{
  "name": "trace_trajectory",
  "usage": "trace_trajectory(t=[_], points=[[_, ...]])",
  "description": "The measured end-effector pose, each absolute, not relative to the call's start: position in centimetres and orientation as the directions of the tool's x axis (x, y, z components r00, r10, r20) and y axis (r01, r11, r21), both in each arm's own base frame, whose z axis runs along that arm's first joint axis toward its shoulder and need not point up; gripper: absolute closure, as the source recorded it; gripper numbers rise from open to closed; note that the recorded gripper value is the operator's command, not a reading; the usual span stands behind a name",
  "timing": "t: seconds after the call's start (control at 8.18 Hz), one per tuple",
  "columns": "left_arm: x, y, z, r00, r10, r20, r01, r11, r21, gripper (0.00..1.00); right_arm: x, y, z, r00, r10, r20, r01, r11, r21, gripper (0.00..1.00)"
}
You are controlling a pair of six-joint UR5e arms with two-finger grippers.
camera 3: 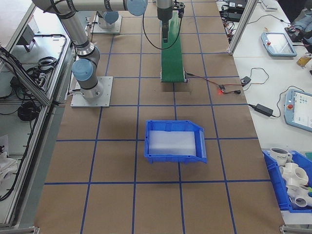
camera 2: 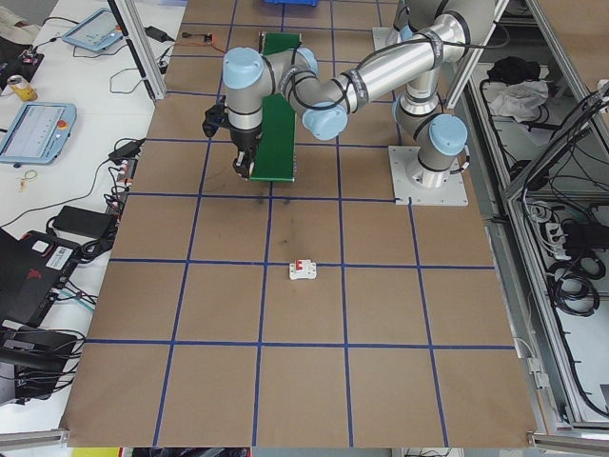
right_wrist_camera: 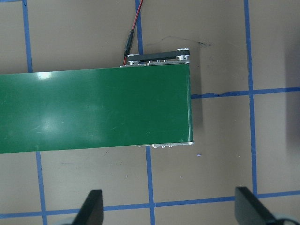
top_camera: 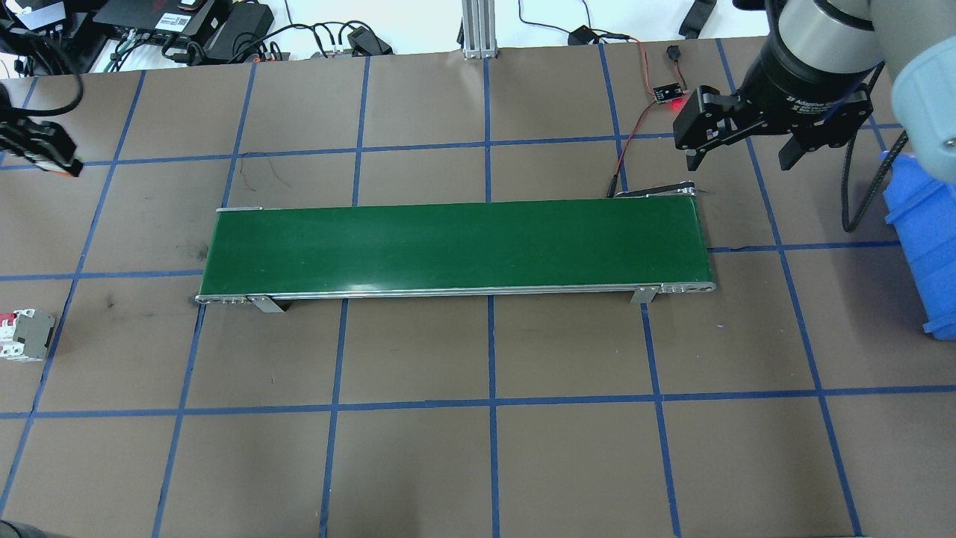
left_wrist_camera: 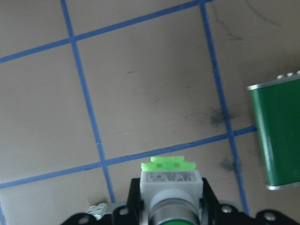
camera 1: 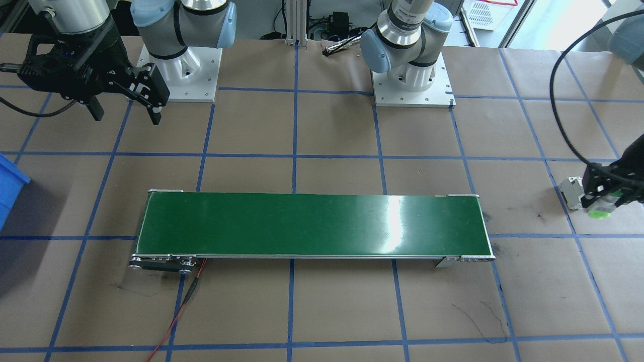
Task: Move button from left to right
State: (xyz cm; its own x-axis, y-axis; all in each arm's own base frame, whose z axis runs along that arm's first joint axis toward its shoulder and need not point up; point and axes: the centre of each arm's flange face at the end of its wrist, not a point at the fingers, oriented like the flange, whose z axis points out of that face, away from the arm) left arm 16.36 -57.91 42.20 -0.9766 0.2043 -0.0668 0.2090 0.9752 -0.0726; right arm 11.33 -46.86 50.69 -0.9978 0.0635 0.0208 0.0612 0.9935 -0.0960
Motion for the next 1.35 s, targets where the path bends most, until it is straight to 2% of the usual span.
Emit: trace_trajectory(t=[0.37,0.98,1.22,1.35], points=[[5.9,-58.3,36.6,-0.987,0.155,0.039,0.154,0.988,-0.015,1.00,11.3,-46.9,50.7,-0.998,0.063,0.021,0.061,0.994,-0.095,0.00],[4.6,-58.1,28.3,-0.985,0.141,0.099,0.149,0.986,0.074,1.00,11.3,-46.9,50.7,-0.998,0.063,0.021,0.061,0.994,-0.096,0.00],[4.6,-58.1,27.5,-0.984,0.140,0.108,0.149,0.985,0.085,0.93,11.3,-46.9,50.7,-0.998,0.063,0.021,0.061,0.993,-0.096,0.00],[4.6,-58.1,27.3,-0.984,0.141,0.110,0.151,0.985,0.087,0.92,11.3,-46.9,50.7,-0.998,0.063,0.021,0.061,0.994,-0.096,0.00]])
